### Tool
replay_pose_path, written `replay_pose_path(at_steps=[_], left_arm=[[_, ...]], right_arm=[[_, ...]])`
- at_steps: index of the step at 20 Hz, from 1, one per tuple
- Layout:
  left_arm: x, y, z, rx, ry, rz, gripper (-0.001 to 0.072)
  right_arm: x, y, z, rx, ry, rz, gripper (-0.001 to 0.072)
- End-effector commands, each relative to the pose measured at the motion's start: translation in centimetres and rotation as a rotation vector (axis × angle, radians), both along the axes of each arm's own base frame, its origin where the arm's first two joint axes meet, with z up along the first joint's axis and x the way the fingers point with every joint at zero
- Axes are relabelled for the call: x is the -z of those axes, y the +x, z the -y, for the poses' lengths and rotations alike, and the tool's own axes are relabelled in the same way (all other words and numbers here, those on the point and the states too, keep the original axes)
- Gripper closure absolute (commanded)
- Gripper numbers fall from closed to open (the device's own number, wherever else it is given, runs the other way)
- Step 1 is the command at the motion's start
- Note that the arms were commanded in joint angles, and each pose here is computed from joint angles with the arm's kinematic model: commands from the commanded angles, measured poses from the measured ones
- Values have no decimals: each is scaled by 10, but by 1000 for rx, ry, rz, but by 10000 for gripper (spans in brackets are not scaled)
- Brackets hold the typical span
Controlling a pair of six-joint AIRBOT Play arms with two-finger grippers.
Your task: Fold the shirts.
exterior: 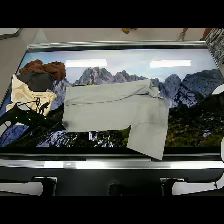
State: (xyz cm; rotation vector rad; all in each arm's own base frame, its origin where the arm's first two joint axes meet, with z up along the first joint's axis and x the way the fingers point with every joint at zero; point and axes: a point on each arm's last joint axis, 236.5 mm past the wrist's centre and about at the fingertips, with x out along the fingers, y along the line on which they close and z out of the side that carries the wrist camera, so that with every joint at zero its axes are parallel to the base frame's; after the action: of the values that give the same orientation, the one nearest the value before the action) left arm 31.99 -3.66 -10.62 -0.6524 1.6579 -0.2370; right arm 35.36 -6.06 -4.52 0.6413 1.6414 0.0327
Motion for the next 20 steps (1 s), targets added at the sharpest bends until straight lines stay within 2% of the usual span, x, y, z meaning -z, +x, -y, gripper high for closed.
replay_pose_path(at_steps=[1,8,11,13,15,18,20], left_arm=[[-1,3,-1,-2,12,20,679],[-7,6,-1,-2,17,40,679],[-7,6,-1,-2,17,41,679],[-10,10,-2,3,18,53,679],[-31,27,-6,16,34,125,683],[-151,92,-25,-3,149,515,684],[-297,113,-30,-37,243,884,683]], right_arm=[[28,6,-12,49,41,41,282],[64,7,-19,56,93,-5,305],[69,14,-19,88,99,4,442],[59,17,-29,71,152,25,669],[33,25,-31,20,168,81,670],[-83,75,-10,-70,21,428,670],[-225,106,6,-47,-163,815,670]])
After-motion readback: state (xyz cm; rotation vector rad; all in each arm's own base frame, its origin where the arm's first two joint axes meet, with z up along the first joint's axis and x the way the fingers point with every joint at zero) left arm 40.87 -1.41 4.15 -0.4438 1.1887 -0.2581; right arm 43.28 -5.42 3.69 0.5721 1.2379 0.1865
